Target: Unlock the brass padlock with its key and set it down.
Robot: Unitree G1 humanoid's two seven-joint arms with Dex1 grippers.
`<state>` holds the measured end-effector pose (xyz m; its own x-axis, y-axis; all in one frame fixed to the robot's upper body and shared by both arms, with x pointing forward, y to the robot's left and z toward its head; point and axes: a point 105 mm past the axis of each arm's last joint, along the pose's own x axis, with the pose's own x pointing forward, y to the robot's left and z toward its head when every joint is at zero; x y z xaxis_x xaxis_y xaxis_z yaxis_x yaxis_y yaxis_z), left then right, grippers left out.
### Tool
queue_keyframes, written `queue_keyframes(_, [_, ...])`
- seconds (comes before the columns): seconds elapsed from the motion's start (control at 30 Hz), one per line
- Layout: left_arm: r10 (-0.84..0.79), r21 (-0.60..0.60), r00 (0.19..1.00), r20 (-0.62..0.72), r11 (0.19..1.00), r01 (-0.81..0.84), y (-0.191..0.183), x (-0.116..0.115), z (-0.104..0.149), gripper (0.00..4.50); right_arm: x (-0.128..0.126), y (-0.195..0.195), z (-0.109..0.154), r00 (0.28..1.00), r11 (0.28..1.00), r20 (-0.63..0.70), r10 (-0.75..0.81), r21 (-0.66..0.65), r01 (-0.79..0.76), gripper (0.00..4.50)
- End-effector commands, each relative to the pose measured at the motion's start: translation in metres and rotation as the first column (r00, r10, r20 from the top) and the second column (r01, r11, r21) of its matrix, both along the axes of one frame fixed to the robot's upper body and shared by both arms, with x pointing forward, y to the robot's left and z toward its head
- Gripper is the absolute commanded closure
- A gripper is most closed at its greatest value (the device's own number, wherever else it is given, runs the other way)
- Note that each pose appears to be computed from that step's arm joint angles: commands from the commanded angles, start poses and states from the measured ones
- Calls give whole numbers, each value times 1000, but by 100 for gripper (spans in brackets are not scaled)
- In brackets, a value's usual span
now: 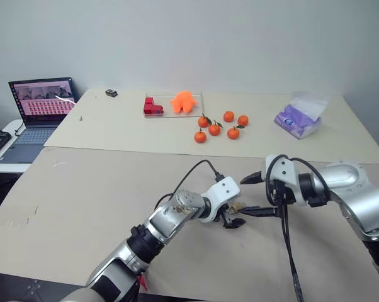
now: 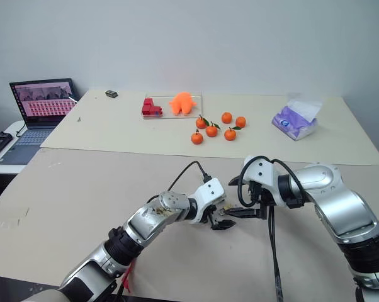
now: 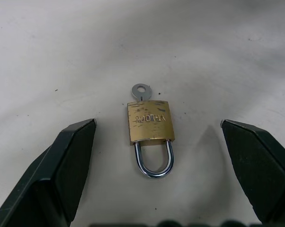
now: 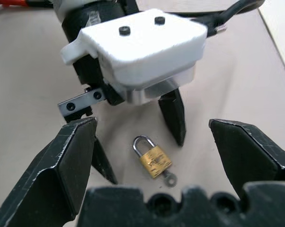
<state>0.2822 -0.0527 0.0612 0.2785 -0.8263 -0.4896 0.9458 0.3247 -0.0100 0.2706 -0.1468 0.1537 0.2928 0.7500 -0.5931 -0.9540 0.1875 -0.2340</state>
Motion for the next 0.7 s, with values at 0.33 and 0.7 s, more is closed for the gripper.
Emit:
queue_keyframes(0.33, [26, 65, 999, -30, 998, -24, 3, 3, -15, 366, 1, 2, 20, 998, 1000, 61, 25, -12, -25, 0])
queue_keyframes(0.7, [-40, 7, 998, 55, 999, 40, 33, 14, 9, 368, 0, 1, 16, 998, 999, 48, 29, -21, -28, 0])
